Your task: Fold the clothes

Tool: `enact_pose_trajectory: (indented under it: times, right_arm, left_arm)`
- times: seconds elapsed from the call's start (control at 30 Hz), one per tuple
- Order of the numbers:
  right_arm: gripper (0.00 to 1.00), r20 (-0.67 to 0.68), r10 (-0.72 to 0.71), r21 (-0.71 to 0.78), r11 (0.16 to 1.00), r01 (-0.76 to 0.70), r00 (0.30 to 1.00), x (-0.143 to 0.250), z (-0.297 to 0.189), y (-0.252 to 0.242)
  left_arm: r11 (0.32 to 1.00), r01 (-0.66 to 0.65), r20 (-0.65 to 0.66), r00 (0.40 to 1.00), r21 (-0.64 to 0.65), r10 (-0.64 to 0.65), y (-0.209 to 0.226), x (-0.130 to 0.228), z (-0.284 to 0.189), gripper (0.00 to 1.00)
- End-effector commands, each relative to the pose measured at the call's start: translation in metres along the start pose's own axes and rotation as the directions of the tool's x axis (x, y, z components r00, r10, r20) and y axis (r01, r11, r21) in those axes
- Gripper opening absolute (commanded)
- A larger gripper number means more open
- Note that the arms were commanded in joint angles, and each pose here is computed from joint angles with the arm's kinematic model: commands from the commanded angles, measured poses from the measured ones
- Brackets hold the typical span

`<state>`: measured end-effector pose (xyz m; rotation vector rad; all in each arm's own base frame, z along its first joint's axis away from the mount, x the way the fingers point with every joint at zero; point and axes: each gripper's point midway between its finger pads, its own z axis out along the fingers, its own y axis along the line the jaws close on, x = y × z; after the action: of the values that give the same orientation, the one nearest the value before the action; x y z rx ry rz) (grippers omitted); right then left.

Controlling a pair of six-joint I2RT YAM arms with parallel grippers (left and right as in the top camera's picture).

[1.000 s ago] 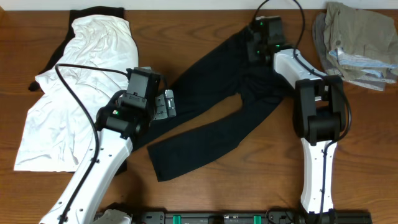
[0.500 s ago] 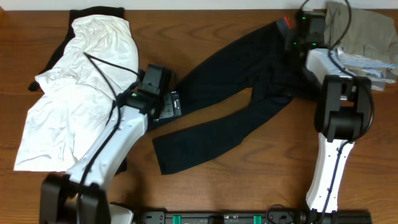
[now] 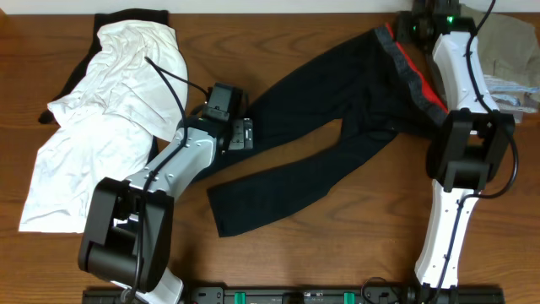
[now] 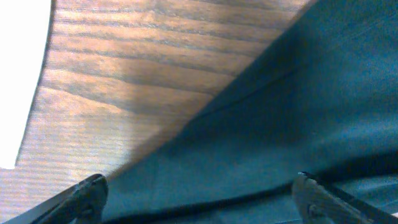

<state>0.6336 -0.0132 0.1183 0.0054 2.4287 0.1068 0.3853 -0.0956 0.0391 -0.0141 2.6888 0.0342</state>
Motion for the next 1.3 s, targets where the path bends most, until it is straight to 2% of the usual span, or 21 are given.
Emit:
enact_pose_trajectory:
  times: [0.0, 0.1, 0.17, 0.2, 0.23, 0.3, 0.4, 0.43, 0.6, 1.0, 1.13, 1.27]
  right_arm:
    - [0.55, 0.005, -0.049, -0.075, 0.996, 0.049, 0.999, -0.014, -0.020, 0.036]
    - [0.55, -0.030, -0.070, -0.090, 0.994, 0.067, 0.997, -0.012, -0.033, 0.050]
    - [0.55, -0.051, -0.081, -0.101, 0.992, 0.076, 0.995, -0.010, -0.039, 0.060]
    - [0.55, -0.059, -0.086, -0.106, 0.991, 0.079, 0.995, -0.008, -0.041, 0.064]
    - [0.54, -0.069, -0.091, -0.110, 0.990, 0.083, 0.993, -0.006, -0.042, 0.068]
    - [0.54, -0.087, -0.101, -0.120, 0.989, 0.090, 0.991, -0.001, -0.043, 0.076]
    - [0.52, -0.111, -0.114, -0.131, 0.986, 0.099, 0.987, 0.006, -0.044, 0.086]
    - [0.51, -0.115, -0.116, -0.133, 0.986, 0.101, 0.987, 0.007, -0.044, 0.088]
    - [0.51, -0.121, -0.122, -0.138, 0.985, 0.105, 0.985, 0.009, -0.044, 0.093]
    - [0.49, -0.139, -0.121, -0.138, 0.985, 0.102, 0.983, 0.014, -0.045, 0.092]
    - [0.49, -0.146, -0.120, -0.139, 0.985, 0.100, 0.982, 0.015, -0.045, 0.092]
    - [0.49, -0.149, -0.113, -0.139, 0.986, 0.092, 0.982, 0.016, -0.045, 0.093]
  left_arm:
    - [0.999, -0.036, -0.011, 0.999, -0.036, 0.036, 0.020, 0.000, 0.005, 0.91]
    - [0.999, -0.010, -0.022, 1.000, -0.044, 0.009, 0.030, 0.001, 0.010, 0.78]
    - [1.000, 0.001, -0.040, 0.999, -0.029, -0.002, 0.031, 0.004, 0.015, 0.49]
    - [1.000, 0.004, -0.045, 0.999, -0.022, -0.005, 0.031, 0.005, 0.016, 0.40]
    - [1.000, 0.007, -0.055, 0.998, -0.015, -0.008, 0.030, 0.007, 0.019, 0.34]
    - [0.999, 0.036, -0.060, 0.998, -0.018, -0.037, 0.030, 0.009, 0.020, 0.28]
    - [0.997, 0.082, -0.076, 0.994, 0.005, -0.082, 0.025, 0.012, 0.020, 0.09]
    - [0.995, 0.098, -0.087, 0.991, 0.010, -0.097, 0.024, 0.014, 0.019, 0.06]
    - [0.985, 0.169, -0.147, 0.974, -0.022, -0.170, 0.028, 0.030, 0.019, 0.06]
    - [0.976, 0.211, -0.233, 0.948, -0.046, -0.216, 0.025, 0.055, 0.053, 0.06]
    - [0.976, 0.215, -0.179, 0.960, -0.021, -0.216, 0.020, 0.043, 0.069, 0.06]
    - [0.987, 0.156, -0.049, 0.987, 0.040, -0.154, 0.012, 0.012, 0.087, 0.06]
